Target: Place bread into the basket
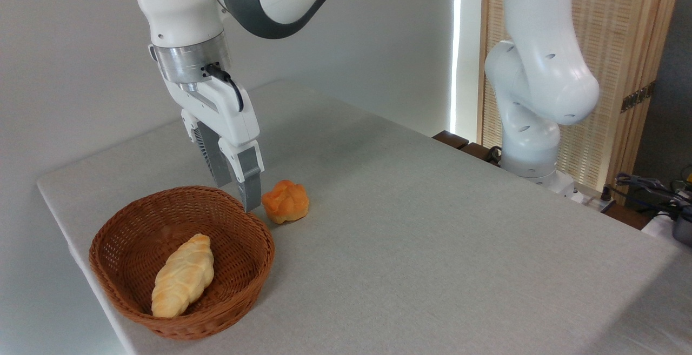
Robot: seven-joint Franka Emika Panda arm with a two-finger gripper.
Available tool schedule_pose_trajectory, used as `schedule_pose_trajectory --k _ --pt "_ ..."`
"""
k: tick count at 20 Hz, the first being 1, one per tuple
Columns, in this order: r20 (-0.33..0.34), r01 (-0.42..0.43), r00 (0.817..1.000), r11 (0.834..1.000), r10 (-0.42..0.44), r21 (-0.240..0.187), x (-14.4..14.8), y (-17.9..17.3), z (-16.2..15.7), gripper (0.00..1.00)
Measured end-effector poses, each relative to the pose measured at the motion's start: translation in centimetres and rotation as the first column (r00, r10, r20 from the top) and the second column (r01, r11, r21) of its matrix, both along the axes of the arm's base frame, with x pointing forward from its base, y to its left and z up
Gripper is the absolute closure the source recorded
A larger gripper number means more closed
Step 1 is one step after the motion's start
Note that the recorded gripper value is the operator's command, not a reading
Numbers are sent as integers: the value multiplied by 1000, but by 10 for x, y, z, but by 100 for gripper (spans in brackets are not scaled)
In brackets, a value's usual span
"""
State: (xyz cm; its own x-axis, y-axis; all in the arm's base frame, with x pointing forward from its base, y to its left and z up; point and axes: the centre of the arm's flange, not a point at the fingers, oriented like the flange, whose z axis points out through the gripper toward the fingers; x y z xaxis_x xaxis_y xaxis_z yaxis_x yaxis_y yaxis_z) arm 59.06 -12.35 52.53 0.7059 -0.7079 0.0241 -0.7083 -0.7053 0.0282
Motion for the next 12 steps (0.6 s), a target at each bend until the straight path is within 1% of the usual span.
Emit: schedule_pose_trajectory --k 4,7,12 --pt "4 0 1000 1000 0 -1 -1 0 2 0" --pt "15 -3 1000 1000 3 -6 -5 3 10 0" --pt "65 -20 998 999 22 -26 -19 19 43 0"
